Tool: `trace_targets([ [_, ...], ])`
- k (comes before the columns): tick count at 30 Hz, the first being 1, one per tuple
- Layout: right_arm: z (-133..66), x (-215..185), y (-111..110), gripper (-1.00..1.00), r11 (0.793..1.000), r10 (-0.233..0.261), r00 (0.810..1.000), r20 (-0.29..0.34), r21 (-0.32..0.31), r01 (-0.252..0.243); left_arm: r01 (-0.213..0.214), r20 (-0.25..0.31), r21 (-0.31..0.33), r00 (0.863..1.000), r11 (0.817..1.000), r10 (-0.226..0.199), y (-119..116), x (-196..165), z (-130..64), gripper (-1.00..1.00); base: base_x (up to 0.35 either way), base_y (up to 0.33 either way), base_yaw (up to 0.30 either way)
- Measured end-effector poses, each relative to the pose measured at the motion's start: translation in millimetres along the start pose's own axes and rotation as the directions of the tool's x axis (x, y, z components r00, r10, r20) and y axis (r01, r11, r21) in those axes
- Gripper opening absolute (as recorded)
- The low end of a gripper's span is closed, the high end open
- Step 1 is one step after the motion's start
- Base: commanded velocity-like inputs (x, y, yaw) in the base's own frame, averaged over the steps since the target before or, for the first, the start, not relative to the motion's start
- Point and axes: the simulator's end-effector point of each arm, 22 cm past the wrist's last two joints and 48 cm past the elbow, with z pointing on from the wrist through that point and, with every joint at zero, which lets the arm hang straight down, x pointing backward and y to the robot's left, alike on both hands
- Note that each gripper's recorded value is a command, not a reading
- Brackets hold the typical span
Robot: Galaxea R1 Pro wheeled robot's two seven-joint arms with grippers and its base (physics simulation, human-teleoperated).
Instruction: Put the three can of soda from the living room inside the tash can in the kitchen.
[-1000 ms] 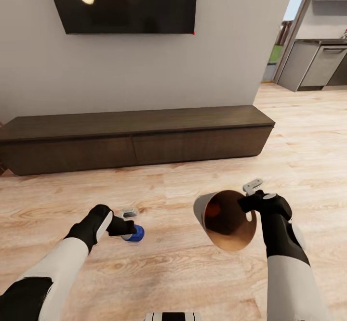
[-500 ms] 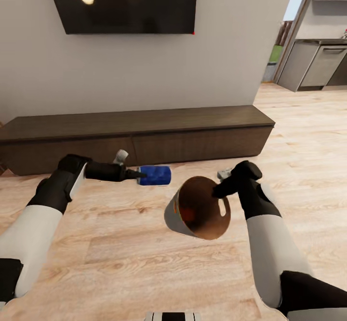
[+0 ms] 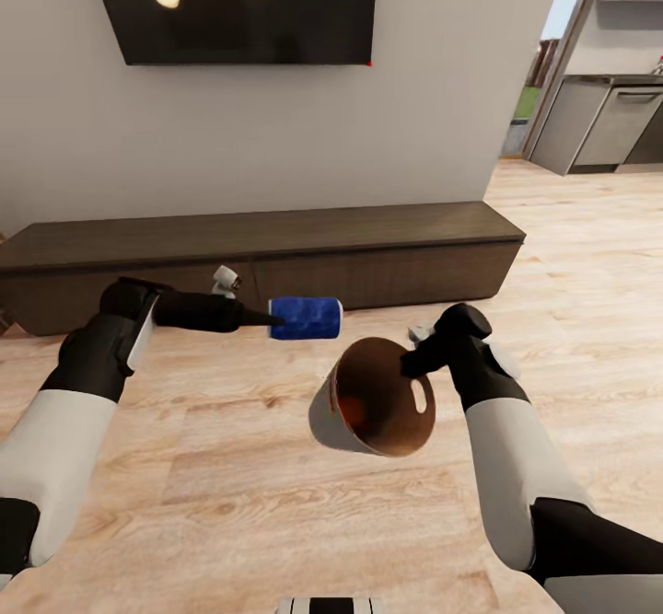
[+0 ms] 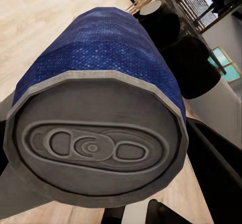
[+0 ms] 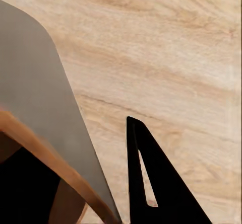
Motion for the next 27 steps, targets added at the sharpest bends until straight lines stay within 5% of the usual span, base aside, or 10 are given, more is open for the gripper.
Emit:
trace_targets([
  [3,-0.7,6,-18,-1.00,0.996,-0.040,0.999,-0.031,0.079,0.042,-0.008,-0.004,0.006,1.000,1.000,0.008,-3,0,3.5,-1.00,0.000,0.000,0.000],
  [6,-0.4,-1,0,-1.00,1.000,-0.004,1.000,-0.002,0.007,0.004,-0.013,-0.042,0.030,0.999,0.999,0.014,-10,7,22.7,-1.00,0.000,0.000,0.000],
  [11,-2.1,-5,-7,-1.00,0.999,-0.036,0.999,-0.014,0.038,0.036,-0.023,-0.113,0.067,0.993,0.997,0.030,-22,22,59.7,-1.00,0.000,0.000,0.000],
  [20,-2.8,-9,-3,-1.00,1.000,-0.024,1.000,-0.016,0.016,0.024,-0.047,-0.153,0.044,0.987,0.998,0.053,-22,29,79.2,-1.00,0.000,0.000,0.000],
  [27,-3.5,-11,-5,-1.00,0.999,-0.027,0.999,-0.018,0.019,0.027,-0.079,-0.233,0.012,0.969,0.997,0.080,-20,46,98.1,-1.00,0.000,0.008,0.000],
])
